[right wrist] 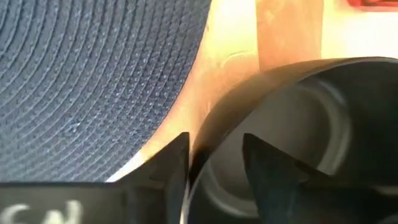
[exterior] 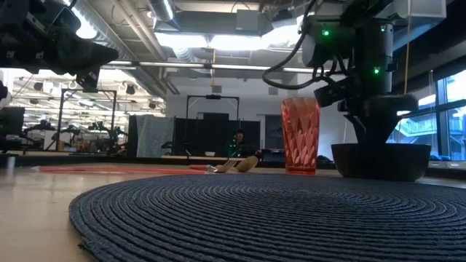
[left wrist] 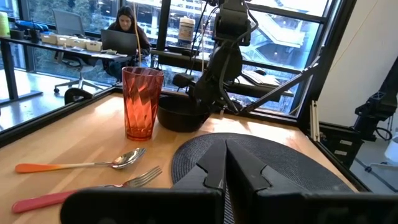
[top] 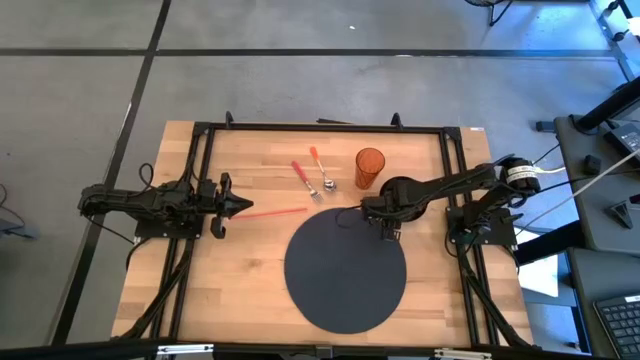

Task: Pick & Place Utensil
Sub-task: Put the black bowl on the black placemat

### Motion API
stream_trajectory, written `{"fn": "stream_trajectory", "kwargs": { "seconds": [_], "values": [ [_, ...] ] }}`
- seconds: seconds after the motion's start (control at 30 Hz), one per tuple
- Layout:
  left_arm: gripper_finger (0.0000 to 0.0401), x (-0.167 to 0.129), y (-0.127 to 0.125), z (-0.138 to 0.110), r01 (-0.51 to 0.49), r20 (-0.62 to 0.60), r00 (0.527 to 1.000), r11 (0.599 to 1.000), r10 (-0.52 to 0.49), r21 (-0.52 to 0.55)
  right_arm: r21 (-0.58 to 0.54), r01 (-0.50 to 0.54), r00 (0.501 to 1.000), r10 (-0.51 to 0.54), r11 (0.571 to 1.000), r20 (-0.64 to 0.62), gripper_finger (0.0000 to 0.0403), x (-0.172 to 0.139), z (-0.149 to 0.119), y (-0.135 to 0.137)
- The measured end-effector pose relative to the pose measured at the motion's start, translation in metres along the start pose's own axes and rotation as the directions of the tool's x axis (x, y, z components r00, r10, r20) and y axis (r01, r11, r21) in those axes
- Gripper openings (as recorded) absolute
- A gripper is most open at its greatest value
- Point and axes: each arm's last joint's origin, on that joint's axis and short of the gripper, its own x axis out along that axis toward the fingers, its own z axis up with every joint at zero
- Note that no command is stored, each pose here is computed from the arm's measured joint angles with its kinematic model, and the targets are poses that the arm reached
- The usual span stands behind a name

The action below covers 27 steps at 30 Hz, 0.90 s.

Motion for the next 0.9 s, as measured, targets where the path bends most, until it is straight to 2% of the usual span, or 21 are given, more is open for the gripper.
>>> {"fn": "stream_trajectory", "kwargs": {
  "seconds": [0.2, 0.27, 0.4, 0.67, 0.9],
  "values": [
    [0.0001, 0.000, 0.000, 0.000, 0.000, -0.001, 1.000, 1.000, 0.000, 0.000, -0.040, 0.000, 1.000, 0.000, 0.999, -0.013, 0.0031, -0.001, -0.002, 0.000],
    [0.0001, 0.000, 0.000, 0.000, 0.000, 0.000, 1.000, 1.000, 0.000, 0.000, -0.058, -0.002, 1.000, 0.000, 0.998, -0.029, 0.0011, -0.001, -0.003, -0.001],
    [0.0001, 0.000, 0.000, 0.000, 0.000, -0.001, 1.000, 1.000, 0.000, 0.000, -0.057, 0.000, 0.998, -0.003, 0.998, -0.057, 0.0020, -0.005, -0.004, -0.002],
    [0.0001, 0.000, 0.000, 0.000, 0.000, 0.000, 1.000, 1.000, 0.000, 0.000, -0.021, 0.009, 0.993, -0.012, 1.000, -0.120, 0.0012, -0.027, -0.002, -0.005],
    [0.0001, 0.000, 0.000, 0.000, 0.001, -0.001, 1.000, 1.000, -0.001, -0.001, -0.035, 0.048, 0.998, -0.050, 0.998, -0.047, 0.0007, -0.072, 0.010, 0.001]
  ]
}}
